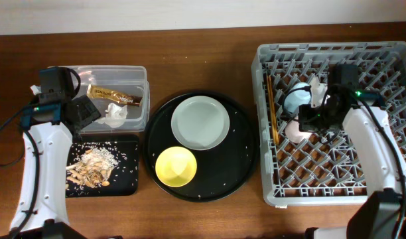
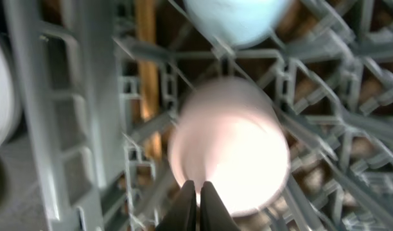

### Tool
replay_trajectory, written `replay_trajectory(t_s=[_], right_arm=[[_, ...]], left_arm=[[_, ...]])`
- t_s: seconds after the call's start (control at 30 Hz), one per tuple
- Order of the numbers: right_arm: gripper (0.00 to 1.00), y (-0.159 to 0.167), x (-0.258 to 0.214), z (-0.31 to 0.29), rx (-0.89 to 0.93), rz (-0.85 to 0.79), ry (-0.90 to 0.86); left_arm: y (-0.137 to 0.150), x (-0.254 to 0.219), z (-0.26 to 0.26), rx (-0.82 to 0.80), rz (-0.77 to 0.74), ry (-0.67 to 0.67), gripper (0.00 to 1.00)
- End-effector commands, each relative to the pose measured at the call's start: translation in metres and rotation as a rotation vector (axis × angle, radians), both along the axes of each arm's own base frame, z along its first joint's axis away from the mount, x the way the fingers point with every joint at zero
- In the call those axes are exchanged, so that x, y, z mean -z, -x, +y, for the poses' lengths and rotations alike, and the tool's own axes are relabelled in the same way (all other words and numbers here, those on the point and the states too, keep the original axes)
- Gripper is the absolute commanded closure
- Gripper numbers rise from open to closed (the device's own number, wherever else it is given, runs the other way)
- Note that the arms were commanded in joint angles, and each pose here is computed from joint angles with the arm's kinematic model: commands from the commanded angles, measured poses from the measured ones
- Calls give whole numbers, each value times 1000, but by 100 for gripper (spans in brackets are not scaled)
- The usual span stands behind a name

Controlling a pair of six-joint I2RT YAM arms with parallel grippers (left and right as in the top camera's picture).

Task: Sort waste into correct bins and load items into the dishwasher rack
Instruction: 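Carry the pink cup to the rack and set it beside the blue cup, then reach the right gripper to the yellow bowl and grasp its rim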

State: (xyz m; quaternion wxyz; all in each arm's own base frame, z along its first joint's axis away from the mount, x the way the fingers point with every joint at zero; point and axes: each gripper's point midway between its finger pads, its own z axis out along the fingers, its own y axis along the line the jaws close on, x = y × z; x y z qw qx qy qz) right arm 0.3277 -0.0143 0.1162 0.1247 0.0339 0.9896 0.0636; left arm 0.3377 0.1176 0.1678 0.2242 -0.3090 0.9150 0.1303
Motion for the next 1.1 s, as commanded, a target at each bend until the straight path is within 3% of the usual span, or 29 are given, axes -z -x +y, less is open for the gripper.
replay_trajectory(t_s=[0.0, 0.1, 0.2, 0.27, 0.3, 0.33, 0.37, 0.4, 0.5, 0.53, 0.6, 0.7, 0.77, 0.93, 1.0, 1.07], right_arm=[[94, 7, -18, -17, 85, -10, 92], [94, -3, -26, -1, 36, -55, 4], [92, -20, -66, 22, -12, -145, -125], [80, -23, -84, 37, -48, -176, -181], [72, -23, -86, 49, -98, -182, -195], [48, -22, -86, 59, -134, -181, -197], [15, -21, -86, 70, -163, -181, -200], [2, -21, -87, 85, -205, -183, -223], [0, -23, -81, 111, -267, -172, -255], [17, -24, -77, 117, -284, -163, -253], [35, -31, -63, 122, -301, -149, -187], [38, -45, -33, 112, -258, -109, -21], [45, -50, -12, 116, -269, -70, -11], [49, -56, 21, 108, -212, 2, 37], [70, -52, 25, 107, -213, 27, 39], [78, -46, 26, 106, -213, 54, 42]], left_arm=[[-1, -10, 2, 3, -25, -14, 1], [-1, -10, 2, 3, -25, -14, 1], [-1, -10, 2, 3, -25, -14, 1], [-1, -10, 2, 3, -25, -14, 1], [-1, -10, 2, 3, -25, -14, 1], [-1, -10, 2, 3, -25, -14, 1], [-1, -10, 2, 3, -25, -14, 1], [-1, -10, 2, 3, -25, -14, 1], [-1, -10, 2, 3, -25, -14, 0], [-1, -10, 2, 3, -25, -14, 1], [-1, -10, 2, 3, -25, -14, 1], [-1, -10, 2, 3, -25, -14, 1], [-1, -10, 2, 3, -25, -14, 1], [-1, -10, 2, 3, -25, -14, 1], [-1, -10, 2, 3, -25, -14, 1], [-1, -10, 2, 3, -25, -14, 1]])
